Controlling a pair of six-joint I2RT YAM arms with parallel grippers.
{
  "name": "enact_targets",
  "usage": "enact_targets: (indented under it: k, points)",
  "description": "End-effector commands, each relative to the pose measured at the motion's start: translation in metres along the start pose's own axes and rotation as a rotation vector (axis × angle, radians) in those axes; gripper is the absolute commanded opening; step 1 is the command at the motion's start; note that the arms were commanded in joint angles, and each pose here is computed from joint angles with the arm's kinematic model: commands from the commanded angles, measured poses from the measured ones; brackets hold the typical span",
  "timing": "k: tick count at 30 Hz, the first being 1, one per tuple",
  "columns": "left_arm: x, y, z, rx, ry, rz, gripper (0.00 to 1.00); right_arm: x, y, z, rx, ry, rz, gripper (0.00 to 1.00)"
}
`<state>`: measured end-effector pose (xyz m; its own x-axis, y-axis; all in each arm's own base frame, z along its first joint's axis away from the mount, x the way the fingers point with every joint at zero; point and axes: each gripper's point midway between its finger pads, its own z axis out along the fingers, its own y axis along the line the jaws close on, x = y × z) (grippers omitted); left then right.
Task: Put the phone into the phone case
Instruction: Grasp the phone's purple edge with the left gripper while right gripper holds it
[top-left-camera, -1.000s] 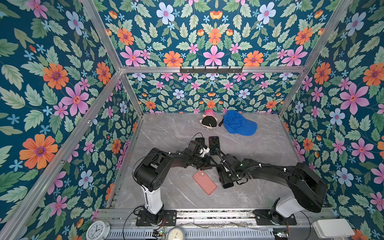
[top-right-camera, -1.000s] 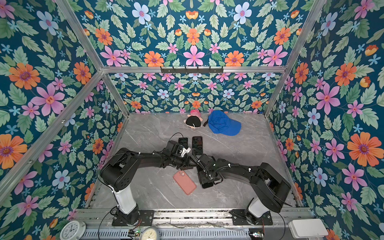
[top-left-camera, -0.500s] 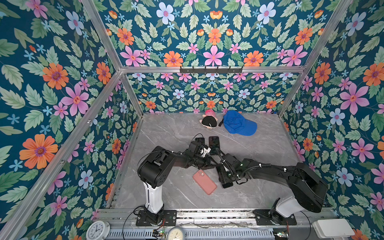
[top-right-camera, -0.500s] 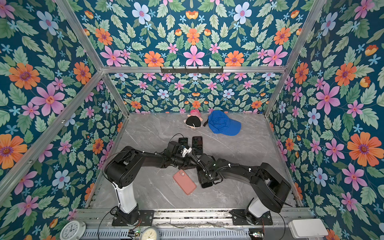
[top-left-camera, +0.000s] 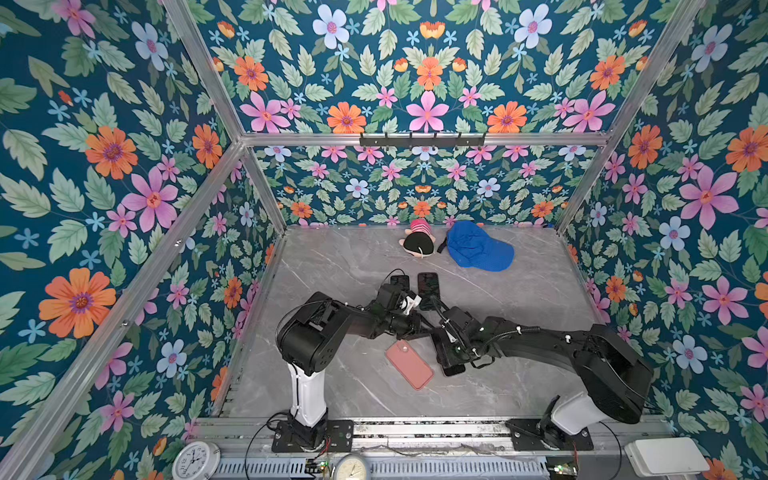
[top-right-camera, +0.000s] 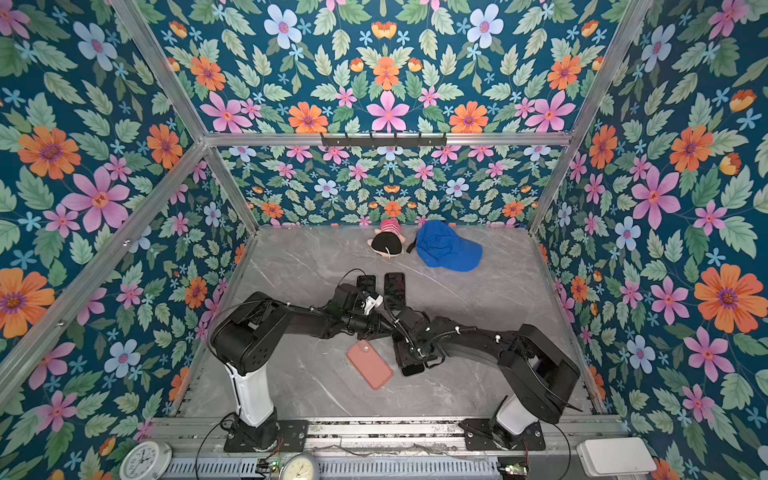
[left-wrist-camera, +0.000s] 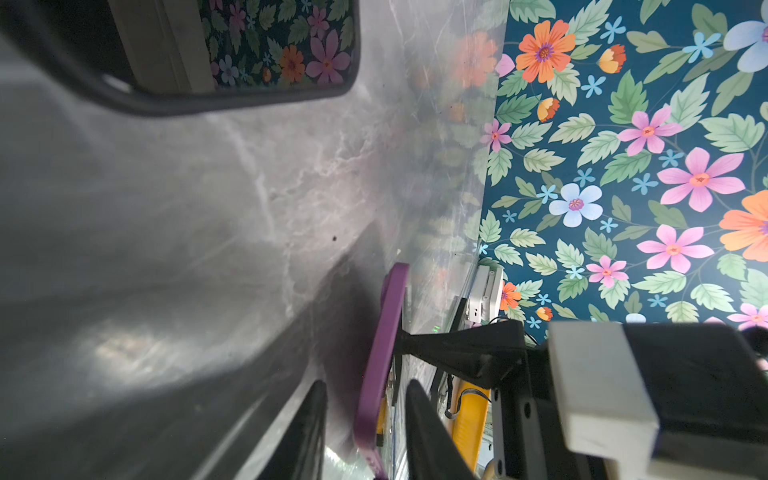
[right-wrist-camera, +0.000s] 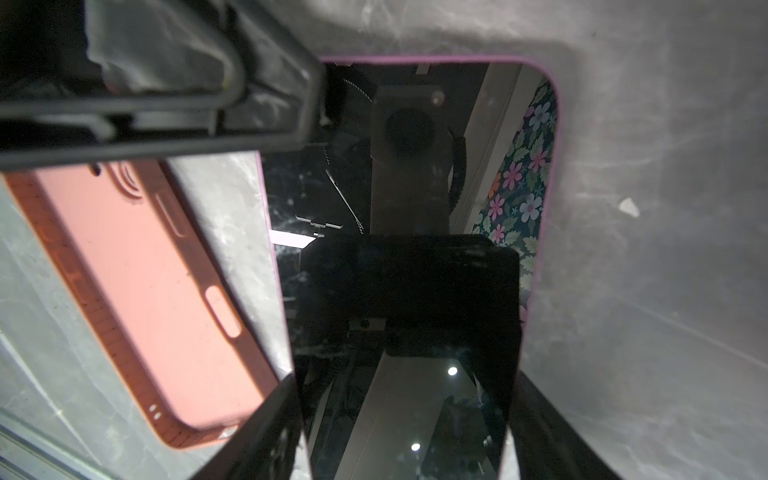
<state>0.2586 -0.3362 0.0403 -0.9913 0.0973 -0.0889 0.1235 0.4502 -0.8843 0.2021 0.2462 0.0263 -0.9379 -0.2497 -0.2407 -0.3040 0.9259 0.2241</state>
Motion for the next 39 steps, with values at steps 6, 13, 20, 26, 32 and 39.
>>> enact_targets:
  k: [6,13,20,26,32,39]
  points:
    - [0.0021,-0.0063,0.0009,0.030,0.005,0.020,0.34,-0.0092,0.0051,-0.0005,-0.014,-0.029,-0.011,0.59]
    - [0.0044,-0.0057,0.0014,0.034,0.004,0.019,0.33,-0.0102,0.0055,-0.0007,-0.013,-0.030,-0.014,0.59]
    - [0.0024,-0.0063,0.0023,0.036,0.003,0.020,0.24,-0.0088,0.0048,-0.0001,-0.010,-0.027,-0.016,0.59]
    - [0.0023,-0.0072,0.0019,0.037,0.002,0.020,0.22,-0.0077,0.0038,0.0011,-0.006,-0.022,-0.015,0.60]
    - [0.0029,-0.0062,0.0017,0.034,0.001,0.017,0.20,-0.0079,0.0038,-0.0009,-0.004,-0.020,-0.014,0.67]
    - [0.0041,-0.0055,0.0012,0.033,0.000,0.016,0.19,-0.0062,0.0014,-0.0067,0.008,-0.018,-0.018,0.80]
